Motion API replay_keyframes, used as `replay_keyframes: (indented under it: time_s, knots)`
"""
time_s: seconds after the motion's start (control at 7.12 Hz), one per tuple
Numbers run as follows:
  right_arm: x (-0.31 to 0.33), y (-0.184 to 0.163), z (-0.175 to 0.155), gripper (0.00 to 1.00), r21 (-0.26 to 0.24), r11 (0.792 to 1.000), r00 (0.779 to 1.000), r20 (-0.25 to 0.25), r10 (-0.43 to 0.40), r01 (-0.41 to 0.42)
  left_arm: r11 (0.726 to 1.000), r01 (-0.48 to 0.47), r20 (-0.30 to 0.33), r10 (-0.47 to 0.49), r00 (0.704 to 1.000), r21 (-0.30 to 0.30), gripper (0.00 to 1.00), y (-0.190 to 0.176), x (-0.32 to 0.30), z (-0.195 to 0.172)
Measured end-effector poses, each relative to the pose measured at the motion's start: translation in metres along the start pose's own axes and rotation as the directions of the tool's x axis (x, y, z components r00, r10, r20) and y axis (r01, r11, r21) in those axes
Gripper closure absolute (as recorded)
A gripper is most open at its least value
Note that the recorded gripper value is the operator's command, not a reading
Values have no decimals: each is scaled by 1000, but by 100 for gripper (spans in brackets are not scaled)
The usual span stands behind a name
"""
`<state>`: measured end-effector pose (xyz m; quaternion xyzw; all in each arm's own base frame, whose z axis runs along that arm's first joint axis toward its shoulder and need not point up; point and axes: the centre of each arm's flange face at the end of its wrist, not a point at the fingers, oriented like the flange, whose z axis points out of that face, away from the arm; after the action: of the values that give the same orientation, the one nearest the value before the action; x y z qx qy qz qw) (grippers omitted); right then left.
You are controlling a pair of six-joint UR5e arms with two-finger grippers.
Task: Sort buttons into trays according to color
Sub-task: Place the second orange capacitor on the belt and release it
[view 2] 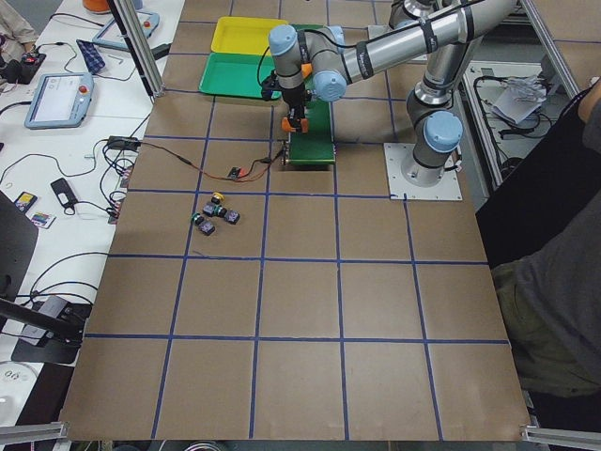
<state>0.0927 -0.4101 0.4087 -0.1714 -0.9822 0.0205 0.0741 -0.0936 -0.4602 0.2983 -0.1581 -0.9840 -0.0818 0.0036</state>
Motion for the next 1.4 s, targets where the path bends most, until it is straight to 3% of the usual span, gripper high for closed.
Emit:
replay_keyframes:
  time_s: [0.14,0.28,0.56,0.7,0.84,0.98,1.12,1.4]
  knots:
    - [-1,0,0,0,2,1000,1000,8,1,-1,988,-153,3,153,988,4,99,7,8,6]
    - [-1,-1,0,0,4,1000,1000,11,1,-1,952,-305,7,305,952,6,99,14,13,8]
    - [-1,-1,-1,0,6,1000,1000,13,2,-3,841,-540,18,540,841,0,99,22,32,11]
    - [-1,-2,-2,0,17,1000,1000,17,3,-3,783,-622,28,622,782,-7,92,24,44,13]
    - [-1,-4,-4,0,33,999,1000,22,4,-5,752,-659,32,658,752,-11,68,25,51,20]
    - [-1,-5,-5,0,40,999,1000,24,5,-6,742,-671,40,670,741,-10,29,24,53,29]
    - [-1,-5,-5,0,41,999,1000,23,5,-6,742,-670,55,669,741,-1,0,22,53,37]
    - [-1,-4,-5,0,40,999,1000,23,4,-5,759,-651,83,647,758,27,0,27,51,30]
